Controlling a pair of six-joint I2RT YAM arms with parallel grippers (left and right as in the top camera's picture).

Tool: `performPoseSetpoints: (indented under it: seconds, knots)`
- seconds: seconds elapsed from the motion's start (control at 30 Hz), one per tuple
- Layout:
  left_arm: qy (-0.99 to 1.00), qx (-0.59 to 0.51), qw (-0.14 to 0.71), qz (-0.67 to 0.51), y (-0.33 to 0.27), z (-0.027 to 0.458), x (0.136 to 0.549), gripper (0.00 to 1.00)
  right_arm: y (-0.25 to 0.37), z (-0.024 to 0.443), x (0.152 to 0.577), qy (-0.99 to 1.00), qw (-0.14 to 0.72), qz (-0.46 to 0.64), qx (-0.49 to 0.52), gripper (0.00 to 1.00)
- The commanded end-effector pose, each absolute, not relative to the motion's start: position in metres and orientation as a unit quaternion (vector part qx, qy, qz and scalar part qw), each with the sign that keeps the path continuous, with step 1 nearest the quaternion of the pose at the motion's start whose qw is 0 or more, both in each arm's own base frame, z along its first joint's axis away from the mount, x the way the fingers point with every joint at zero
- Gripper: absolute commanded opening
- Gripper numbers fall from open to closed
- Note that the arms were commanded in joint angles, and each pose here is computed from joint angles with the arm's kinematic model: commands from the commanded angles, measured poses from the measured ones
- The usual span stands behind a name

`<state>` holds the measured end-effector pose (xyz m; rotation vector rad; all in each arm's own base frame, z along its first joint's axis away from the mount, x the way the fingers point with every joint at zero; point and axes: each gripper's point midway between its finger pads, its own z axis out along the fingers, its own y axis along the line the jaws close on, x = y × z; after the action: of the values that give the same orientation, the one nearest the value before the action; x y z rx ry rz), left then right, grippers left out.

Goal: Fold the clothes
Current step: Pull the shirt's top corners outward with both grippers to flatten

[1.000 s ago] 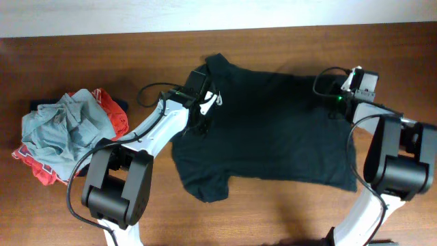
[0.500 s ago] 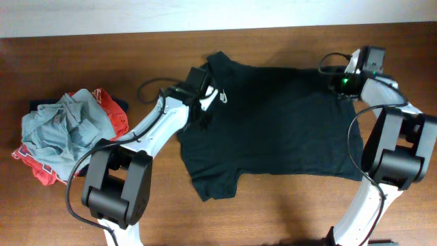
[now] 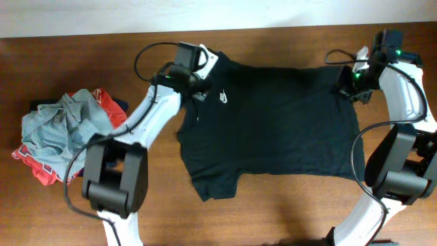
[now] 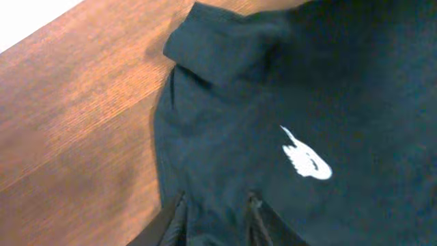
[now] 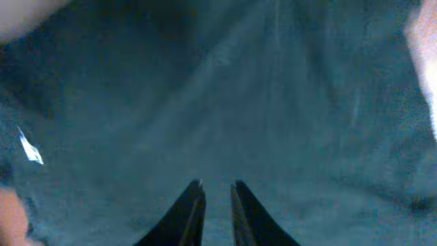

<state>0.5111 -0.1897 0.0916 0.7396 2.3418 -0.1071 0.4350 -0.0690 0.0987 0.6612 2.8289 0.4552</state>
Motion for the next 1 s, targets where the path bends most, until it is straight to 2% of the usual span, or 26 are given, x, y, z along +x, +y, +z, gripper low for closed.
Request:
performPoseSetpoints:
  seconds: [0.0,0.33,0.5,0.9,0.97]
  knots:
    - [0.893,0.308,0.312,-0.097,-0.192,0.048,0.516,0.27,-0.051,0.1,0.421,0.961,0.069,0.158,0.215,0.18]
    - [0.889,0.31,0.322,-0.101,-0.195,0.015,0.53,0.25,-0.029,0.066,0.375,0.966,-0.026,0.147,0.213,0.18]
    - [0.898,0.307,0.3,-0.096,-0.191,-0.01,0.525,0.19,-0.031,0.043,0.347,0.966,-0.07,0.122,0.218,0.18]
    - [0.924,0.267,0.269,0.057,-0.136,-0.034,0.532,0.16,-0.046,-0.006,0.307,0.963,-0.107,0.054,0.243,0.19]
    - [0.924,0.26,0.27,0.077,-0.129,-0.032,0.534,0.16,-0.048,-0.012,0.304,0.963,-0.105,0.046,0.242,0.23]
